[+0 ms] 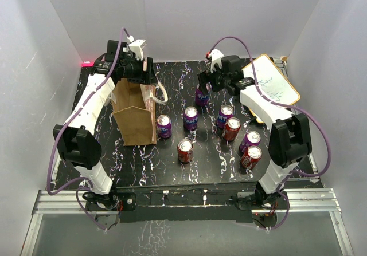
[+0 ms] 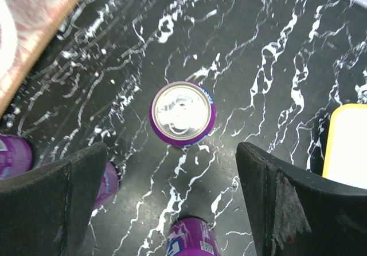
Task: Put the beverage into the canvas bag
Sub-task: Adjust the canvas bag at the center of the board.
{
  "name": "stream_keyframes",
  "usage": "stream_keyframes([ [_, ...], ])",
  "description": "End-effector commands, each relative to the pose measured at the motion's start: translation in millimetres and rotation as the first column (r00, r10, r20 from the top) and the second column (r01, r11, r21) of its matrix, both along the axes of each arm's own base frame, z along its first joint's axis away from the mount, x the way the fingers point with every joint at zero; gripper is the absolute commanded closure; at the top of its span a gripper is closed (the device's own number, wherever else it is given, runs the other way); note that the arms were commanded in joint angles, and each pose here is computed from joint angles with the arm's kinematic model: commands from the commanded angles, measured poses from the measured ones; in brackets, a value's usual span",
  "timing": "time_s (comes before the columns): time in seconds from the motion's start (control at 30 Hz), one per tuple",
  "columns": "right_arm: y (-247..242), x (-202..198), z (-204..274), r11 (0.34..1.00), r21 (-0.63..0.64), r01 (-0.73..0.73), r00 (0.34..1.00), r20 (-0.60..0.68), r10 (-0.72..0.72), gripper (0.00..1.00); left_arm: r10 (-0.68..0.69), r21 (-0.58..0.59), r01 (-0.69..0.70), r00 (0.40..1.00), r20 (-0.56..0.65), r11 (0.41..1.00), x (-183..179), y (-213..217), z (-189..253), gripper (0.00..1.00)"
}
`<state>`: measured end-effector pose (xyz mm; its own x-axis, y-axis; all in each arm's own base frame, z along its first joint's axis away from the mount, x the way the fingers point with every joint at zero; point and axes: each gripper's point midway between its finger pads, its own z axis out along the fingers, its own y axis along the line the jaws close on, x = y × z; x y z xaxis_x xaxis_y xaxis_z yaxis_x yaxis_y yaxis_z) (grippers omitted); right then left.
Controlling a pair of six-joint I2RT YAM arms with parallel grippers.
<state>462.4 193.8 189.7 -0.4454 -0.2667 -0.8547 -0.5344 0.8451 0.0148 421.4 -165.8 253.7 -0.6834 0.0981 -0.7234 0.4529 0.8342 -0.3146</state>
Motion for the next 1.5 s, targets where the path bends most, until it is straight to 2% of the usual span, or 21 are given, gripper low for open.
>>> stream_keyframes([
  [0.0,-5,24,4,0.998,-0.057,0.012,0.999,0.048,-0.009,0.01,0.008,0.046,-0.008,1.0,0.01,0.999,-8,7,0,0.4],
  [0.13,2,30,-12,0.998,-0.058,-0.014,1.0,0.005,0.014,0.0,-0.018,0.05,0.017,1.0,0.021,0.999,-12,6,2,0.51],
  [0.23,6,35,-21,0.998,-0.057,-0.025,1.0,-0.011,0.024,0.01,-0.06,0.047,0.059,0.998,0.03,0.997,-16,3,4,0.64],
  [0.4,12,40,-35,0.998,-0.051,-0.046,0.998,-0.04,0.044,0.05,-0.146,0.042,0.145,0.989,0.023,0.989,-28,-4,4,0.81],
  [0.63,24,42,-46,0.996,-0.011,-0.084,0.994,-0.075,0.082,0.17,-0.235,0.056,0.236,0.972,-0.018,0.97,-55,-3,-1,0.97],
  [0.8,27,42,-45,0.995,-0.004,-0.104,0.992,-0.072,0.103,0.21,-0.328,0.007,0.329,0.943,-0.05,0.944,-82,-10,5,1.0],
  [0.93,25,42,-37,0.995,-0.01,-0.102,0.993,-0.057,0.101,0.15,-0.302,0.048,0.302,0.953,-0.008,0.952,-78,-4,14,0.9],
  [1.1,27,33,-11,0.99,-0.008,-0.14,0.99,-0.019,0.139,0.07,-0.288,0.129,0.271,0.948,0.136,0.954,-57,3,46,0.46],
  [1.23,22,21,15,0.987,-0.009,-0.159,0.987,0.004,0.159,0.04,-0.366,0.126,0.344,0.893,0.262,0.931,-55,-10,81,0.28],
  [1.33,9,13,31,0.989,0.012,-0.146,0.989,0.005,0.146,0.03,-0.494,0.159,0.468,0.821,0.285,0.869,-73,-27,85,0.22],
  [1.47,-18,7,45,0.994,0.059,-0.096,0.995,-0.012,0.096,0.03,-0.706,0.232,0.667,0.663,0.249,0.708,-112,-52,68,0.2],
])
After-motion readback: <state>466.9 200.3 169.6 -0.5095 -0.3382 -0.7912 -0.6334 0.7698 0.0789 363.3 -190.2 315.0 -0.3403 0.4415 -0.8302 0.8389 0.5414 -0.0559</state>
